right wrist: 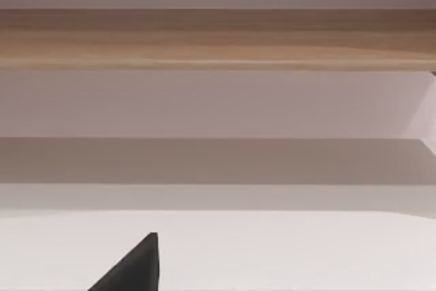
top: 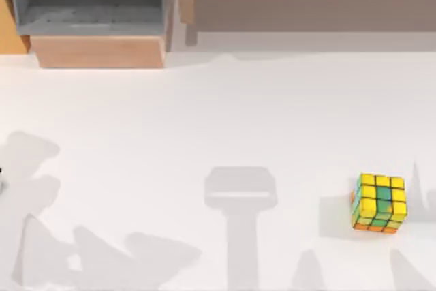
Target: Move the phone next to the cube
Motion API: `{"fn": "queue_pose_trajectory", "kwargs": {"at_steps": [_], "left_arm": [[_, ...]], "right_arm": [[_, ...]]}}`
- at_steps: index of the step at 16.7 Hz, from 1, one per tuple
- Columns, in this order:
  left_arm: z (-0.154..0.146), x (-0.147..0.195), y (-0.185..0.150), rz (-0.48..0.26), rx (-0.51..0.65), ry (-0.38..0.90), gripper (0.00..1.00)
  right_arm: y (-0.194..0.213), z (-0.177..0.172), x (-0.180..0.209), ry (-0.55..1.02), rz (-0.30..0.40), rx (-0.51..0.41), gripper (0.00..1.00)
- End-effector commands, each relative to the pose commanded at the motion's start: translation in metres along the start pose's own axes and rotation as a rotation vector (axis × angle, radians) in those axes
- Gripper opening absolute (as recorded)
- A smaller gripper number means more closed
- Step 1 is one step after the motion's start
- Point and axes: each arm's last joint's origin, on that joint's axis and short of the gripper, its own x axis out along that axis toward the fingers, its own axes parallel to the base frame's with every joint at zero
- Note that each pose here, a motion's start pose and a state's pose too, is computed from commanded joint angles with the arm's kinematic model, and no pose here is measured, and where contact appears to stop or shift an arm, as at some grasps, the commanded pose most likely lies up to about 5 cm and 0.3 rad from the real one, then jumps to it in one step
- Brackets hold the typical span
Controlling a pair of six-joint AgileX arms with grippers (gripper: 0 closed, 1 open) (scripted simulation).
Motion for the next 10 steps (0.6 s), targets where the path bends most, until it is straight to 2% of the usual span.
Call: {"fn": "queue_pose_trajectory", "kwargs": {"at_steps": [6, 10], "left_arm": [[0.015, 0.063, 0.036, -0.238, 0.181, 0.371, 1.0], [0.013, 0.106, 0.057, -0.408, 0.271, 0.526, 1.0]], "right_arm": [[0.0, 0.0, 0.0, 0.0, 0.0, 0.0, 1.0], [0.0, 0.0, 0.0, 0.0, 0.0, 0.0, 1.0]]}}
